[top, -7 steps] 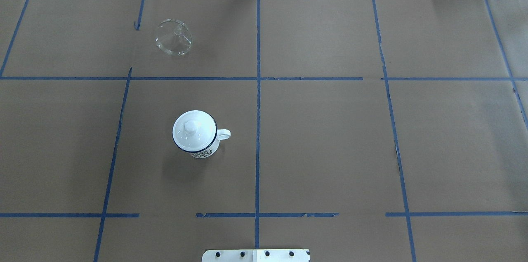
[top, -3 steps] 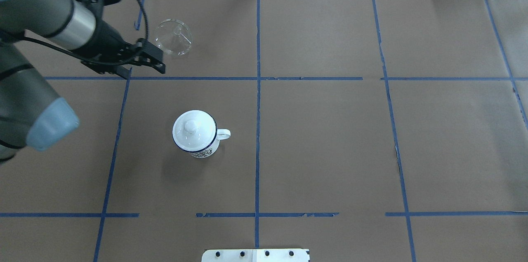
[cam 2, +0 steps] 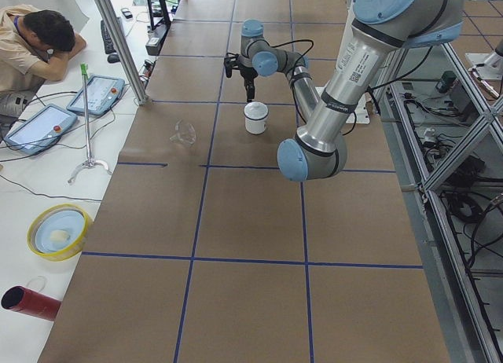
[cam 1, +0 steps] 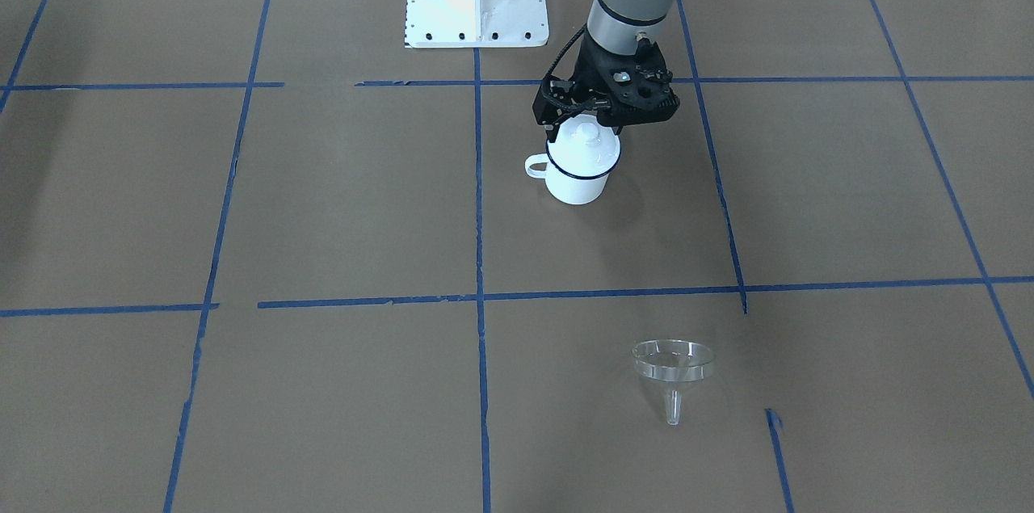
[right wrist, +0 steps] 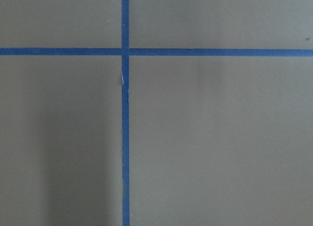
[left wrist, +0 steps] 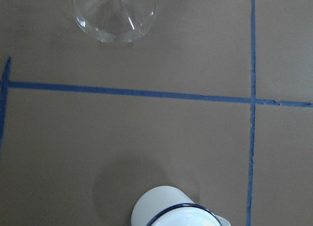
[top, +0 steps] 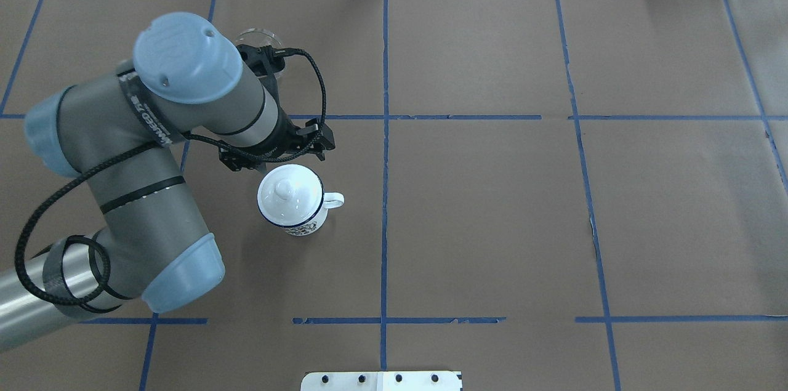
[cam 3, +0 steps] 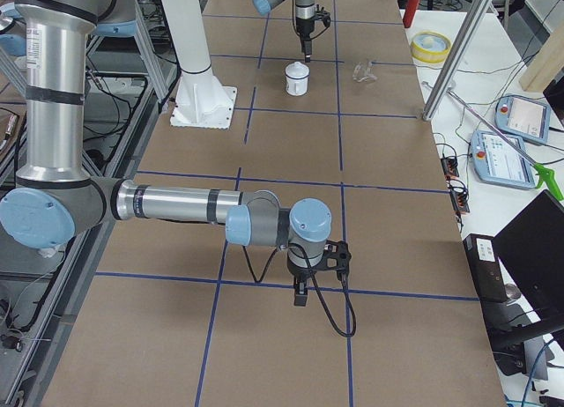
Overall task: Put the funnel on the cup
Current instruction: 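Move the left gripper over the white lid on the enamel mug, then lower the left gripper and close it on the lid's knob, then lift the white lid off the mug and carry it beside the mug, then lower the lid onto the table and open the left gripper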
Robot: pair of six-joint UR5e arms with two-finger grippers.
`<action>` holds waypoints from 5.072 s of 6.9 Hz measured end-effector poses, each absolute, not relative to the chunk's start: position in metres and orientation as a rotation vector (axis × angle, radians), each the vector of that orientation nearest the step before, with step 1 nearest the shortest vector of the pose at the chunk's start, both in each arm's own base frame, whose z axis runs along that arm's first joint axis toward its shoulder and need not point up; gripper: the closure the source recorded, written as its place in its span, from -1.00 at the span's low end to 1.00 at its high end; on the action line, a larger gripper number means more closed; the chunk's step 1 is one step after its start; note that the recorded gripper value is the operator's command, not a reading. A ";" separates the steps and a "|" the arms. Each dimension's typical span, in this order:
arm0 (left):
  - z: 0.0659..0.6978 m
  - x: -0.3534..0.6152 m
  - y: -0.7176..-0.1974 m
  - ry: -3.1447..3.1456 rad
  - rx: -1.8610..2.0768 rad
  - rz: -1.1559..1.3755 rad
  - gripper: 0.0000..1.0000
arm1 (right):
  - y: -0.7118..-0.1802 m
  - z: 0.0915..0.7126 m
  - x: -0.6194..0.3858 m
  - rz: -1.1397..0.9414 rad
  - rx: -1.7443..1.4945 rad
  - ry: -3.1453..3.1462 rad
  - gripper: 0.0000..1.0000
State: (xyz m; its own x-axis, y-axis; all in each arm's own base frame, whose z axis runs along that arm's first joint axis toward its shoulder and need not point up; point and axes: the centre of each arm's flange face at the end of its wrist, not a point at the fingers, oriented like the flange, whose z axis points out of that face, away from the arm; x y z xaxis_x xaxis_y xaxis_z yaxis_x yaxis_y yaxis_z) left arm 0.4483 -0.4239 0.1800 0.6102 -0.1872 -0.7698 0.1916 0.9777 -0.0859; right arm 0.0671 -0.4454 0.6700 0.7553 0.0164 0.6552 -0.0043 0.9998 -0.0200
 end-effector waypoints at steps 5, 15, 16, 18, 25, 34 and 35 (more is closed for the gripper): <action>0.201 0.472 -0.408 0.813 0.011 -0.228 -1.00 | -0.445 0.670 0.067 0.011 -0.018 -0.715 -1.00; 0.208 0.468 -0.404 0.808 0.007 -0.225 0.71 | -0.445 0.670 0.067 0.011 -0.018 -0.715 -1.00; 0.206 0.467 -0.403 0.812 0.008 -0.223 0.71 | -0.445 0.670 0.067 0.011 -0.018 -0.715 -1.00; 0.203 0.464 -0.401 0.820 0.010 -0.220 1.00 | -0.445 0.670 0.067 0.011 -0.018 -0.715 -1.00; 0.208 0.338 -0.366 0.787 0.131 -0.033 1.00 | -0.445 0.670 0.067 0.011 -0.018 -0.715 -1.00; 0.382 0.398 -0.399 0.801 0.157 0.044 1.00 | -0.445 0.670 0.067 0.011 -0.018 -0.715 -1.00; 0.382 0.400 -0.400 0.800 0.157 0.046 0.83 | -0.445 0.670 0.067 0.011 -0.018 -0.715 -1.00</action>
